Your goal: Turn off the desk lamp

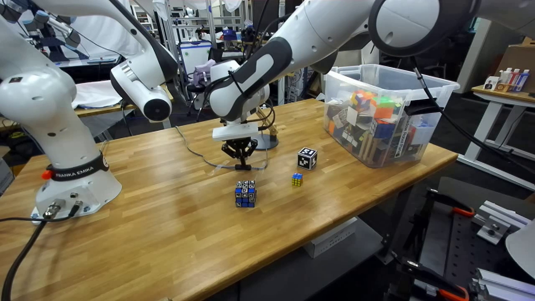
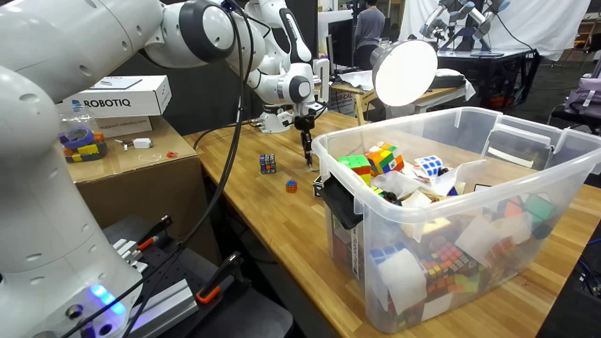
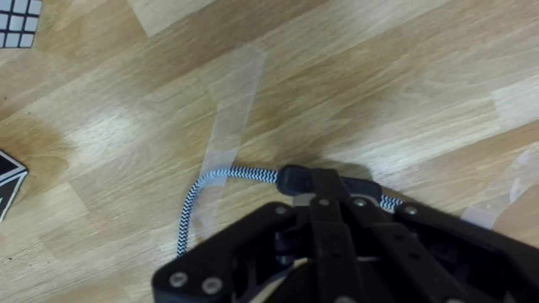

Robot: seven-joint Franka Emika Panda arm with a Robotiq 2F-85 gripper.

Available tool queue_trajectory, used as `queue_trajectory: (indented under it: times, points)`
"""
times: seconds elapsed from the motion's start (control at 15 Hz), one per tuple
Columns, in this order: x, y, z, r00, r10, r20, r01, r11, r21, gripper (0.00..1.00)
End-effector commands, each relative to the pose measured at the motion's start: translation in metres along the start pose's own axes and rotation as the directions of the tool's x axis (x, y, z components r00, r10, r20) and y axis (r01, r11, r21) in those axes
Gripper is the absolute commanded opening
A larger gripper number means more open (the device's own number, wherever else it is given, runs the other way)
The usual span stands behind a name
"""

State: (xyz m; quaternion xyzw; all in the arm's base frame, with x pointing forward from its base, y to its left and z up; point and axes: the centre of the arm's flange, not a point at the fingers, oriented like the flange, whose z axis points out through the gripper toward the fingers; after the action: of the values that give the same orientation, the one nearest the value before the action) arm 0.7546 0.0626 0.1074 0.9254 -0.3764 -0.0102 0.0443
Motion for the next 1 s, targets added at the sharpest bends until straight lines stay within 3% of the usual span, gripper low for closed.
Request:
queue_trajectory:
  times: [0.0, 0.93]
  points:
    - [0.0006, -0.0105, -0.0023, 1.0, -0.023, 0.003, 0.023, 1.0, 0.021, 0.0]
    - [-0.0001, -0.02, -0.003, 0.999, -0.047, 0.001, 0.047, 0.999, 0.022, 0.0]
